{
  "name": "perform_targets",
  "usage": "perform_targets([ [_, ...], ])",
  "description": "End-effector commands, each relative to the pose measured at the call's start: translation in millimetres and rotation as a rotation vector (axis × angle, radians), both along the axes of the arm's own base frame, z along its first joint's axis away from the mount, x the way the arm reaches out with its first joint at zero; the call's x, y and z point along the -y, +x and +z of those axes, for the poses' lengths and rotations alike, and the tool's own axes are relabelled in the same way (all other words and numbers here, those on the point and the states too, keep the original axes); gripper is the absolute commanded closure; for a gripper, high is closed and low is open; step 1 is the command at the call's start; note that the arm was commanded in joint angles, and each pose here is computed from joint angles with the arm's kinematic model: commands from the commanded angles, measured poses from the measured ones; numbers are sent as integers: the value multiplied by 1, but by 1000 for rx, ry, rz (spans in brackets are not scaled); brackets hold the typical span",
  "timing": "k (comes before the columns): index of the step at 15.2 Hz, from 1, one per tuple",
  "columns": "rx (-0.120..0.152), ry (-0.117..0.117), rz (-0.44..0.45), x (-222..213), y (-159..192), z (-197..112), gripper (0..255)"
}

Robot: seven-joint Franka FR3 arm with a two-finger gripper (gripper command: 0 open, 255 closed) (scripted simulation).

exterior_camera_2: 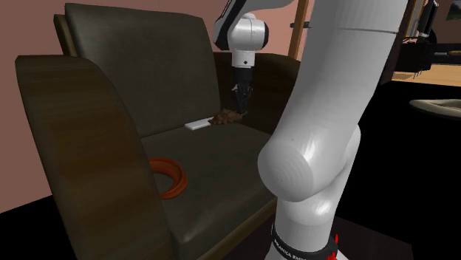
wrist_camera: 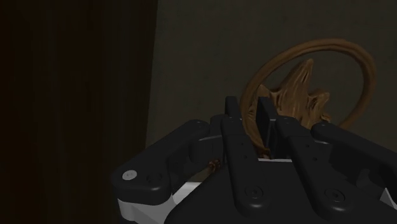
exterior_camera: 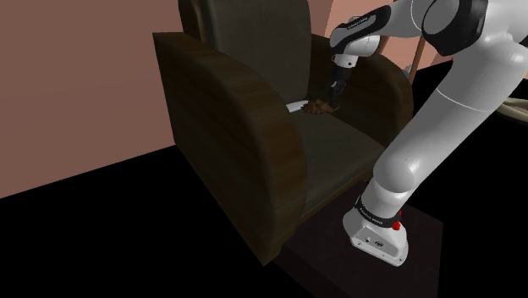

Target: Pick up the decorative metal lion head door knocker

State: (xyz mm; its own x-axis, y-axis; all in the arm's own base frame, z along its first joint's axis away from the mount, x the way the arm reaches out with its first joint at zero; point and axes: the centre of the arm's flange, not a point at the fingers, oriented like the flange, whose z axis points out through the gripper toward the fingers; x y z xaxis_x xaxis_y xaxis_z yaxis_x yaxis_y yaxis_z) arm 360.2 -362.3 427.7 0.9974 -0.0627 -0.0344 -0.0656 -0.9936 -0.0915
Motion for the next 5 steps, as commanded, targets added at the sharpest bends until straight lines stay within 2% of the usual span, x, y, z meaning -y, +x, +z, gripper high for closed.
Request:
perform_targets([
  [1, 0, 0, 0, 0, 0, 11, 255],
  [5, 0, 0, 0, 0, 0, 23, 255],
])
